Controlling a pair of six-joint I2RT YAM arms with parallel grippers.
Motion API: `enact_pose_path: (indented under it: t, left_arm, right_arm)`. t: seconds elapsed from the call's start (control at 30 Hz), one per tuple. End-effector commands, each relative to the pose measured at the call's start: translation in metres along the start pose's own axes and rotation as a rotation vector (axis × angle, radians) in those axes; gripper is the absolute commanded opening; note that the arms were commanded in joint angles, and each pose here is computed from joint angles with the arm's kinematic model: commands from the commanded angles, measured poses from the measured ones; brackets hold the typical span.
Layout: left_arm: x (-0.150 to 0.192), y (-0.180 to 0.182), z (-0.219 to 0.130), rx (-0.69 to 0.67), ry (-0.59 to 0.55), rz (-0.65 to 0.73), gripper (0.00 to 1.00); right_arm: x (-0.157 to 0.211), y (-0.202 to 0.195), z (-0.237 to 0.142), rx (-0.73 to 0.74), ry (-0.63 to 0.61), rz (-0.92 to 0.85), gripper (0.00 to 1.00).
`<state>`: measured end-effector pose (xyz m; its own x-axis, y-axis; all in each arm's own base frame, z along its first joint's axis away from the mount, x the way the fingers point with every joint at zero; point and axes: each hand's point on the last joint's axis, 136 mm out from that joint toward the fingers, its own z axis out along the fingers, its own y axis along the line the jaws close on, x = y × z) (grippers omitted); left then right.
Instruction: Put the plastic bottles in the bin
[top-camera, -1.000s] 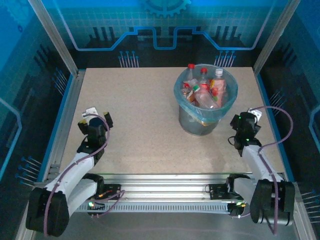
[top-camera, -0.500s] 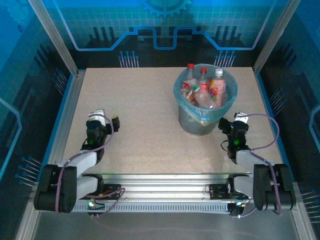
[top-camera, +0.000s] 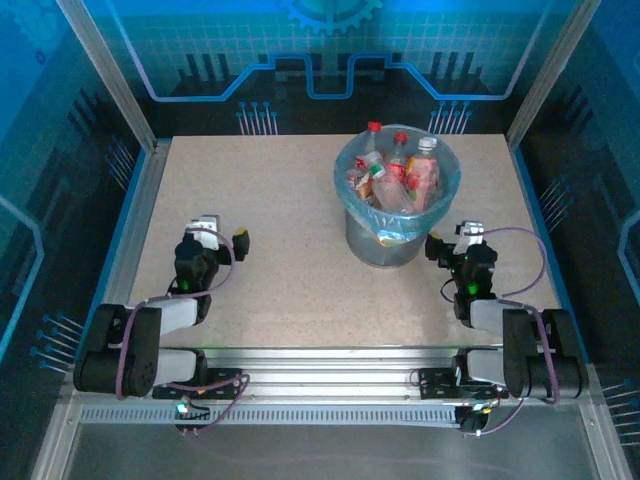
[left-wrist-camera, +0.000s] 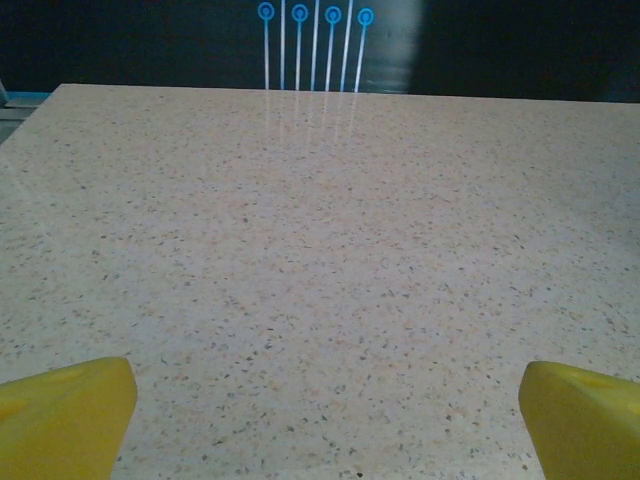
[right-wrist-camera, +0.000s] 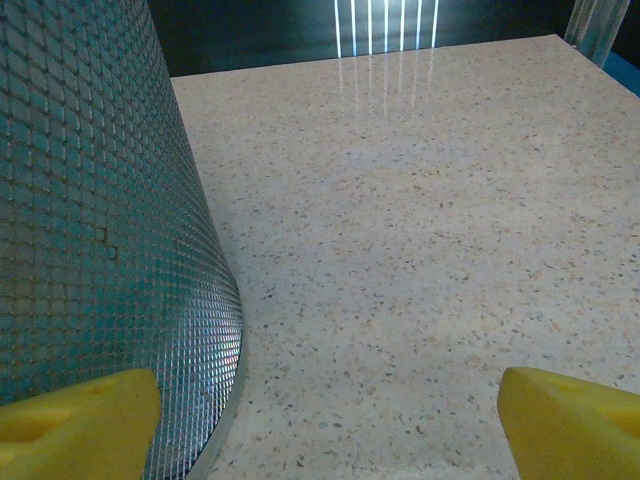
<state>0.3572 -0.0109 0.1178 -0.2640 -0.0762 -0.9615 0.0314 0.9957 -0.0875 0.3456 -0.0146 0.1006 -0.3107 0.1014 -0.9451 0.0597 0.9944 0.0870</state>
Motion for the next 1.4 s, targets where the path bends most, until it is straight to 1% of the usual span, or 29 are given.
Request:
enact_pose_path:
  t: [0.0, 0.13, 0.2, 0.23, 0.27, 0.4, 0.47, 0.5, 0.53, 0.6, 0.67, 1.0, 1.1, 1.23, 1.37]
  left_arm:
    - [-0.013, -0.007, 0.004, 0.051, -0.051, 0.024, 0.99]
    - [-0.003, -0.015, 0.011, 0.105, -0.075, 0.039, 0.99]
    - [0.006, -0.013, 0.017, 0.1, -0.074, 0.04, 0.99]
    - [0.005, -0.011, 0.02, 0.09, -0.085, 0.04, 0.99]
    - [0.006, -0.008, 0.021, 0.072, -0.071, 0.029, 0.99]
    - [0.008, 0.011, 0.038, -0.035, 0.016, -0.015, 0.99]
    - [0.01, 0.019, 0.043, -0.086, 0.055, -0.024, 0.99]
    - [0.009, 0.016, 0.043, -0.07, 0.046, -0.024, 0.99]
    - [0.009, 0.017, 0.044, -0.076, 0.054, -0.025, 0.99]
    - [0.009, 0.017, 0.043, -0.076, 0.051, -0.025, 0.99]
    - [0.009, 0.017, 0.043, -0.077, 0.051, -0.024, 0.99]
    - [0.009, 0.013, 0.045, -0.052, 0.059, -0.016, 0.99]
    - [0.01, 0.013, 0.045, -0.053, 0.061, -0.015, 0.99]
    - [0.01, 0.013, 0.045, -0.051, 0.062, -0.016, 0.99]
    - [0.01, 0.013, 0.045, -0.052, 0.063, -0.016, 0.99]
  right_arm:
    - [-0.027, 0.009, 0.006, -0.064, -0.089, -0.025, 0.89]
    - [-0.023, 0.016, 0.017, -0.107, -0.064, -0.039, 0.9]
    - [-0.022, 0.018, 0.017, -0.113, -0.058, -0.047, 0.91]
    - [-0.022, 0.019, 0.017, -0.119, -0.061, -0.05, 0.91]
    - [-0.021, 0.02, 0.016, -0.128, -0.067, -0.056, 0.92]
    - [-0.013, 0.024, 0.026, -0.14, -0.07, -0.071, 0.95]
    - [-0.009, 0.026, 0.03, -0.13, -0.012, -0.082, 0.95]
    - [-0.011, 0.028, 0.034, -0.125, -0.017, -0.091, 0.96]
    - [-0.009, 0.029, 0.036, -0.113, 0.005, -0.098, 0.97]
    - [-0.007, 0.029, 0.046, -0.034, 0.056, -0.142, 1.0]
    - [-0.008, 0.033, 0.049, -0.008, 0.058, -0.177, 1.0]
    - [-0.008, 0.033, 0.049, -0.023, 0.064, -0.174, 1.0]
    - [-0.007, 0.037, 0.049, -0.046, 0.07, -0.184, 1.0]
    - [-0.006, 0.046, 0.05, -0.118, 0.086, -0.194, 1.0]
    - [-0.006, 0.047, 0.05, -0.12, 0.086, -0.195, 1.0]
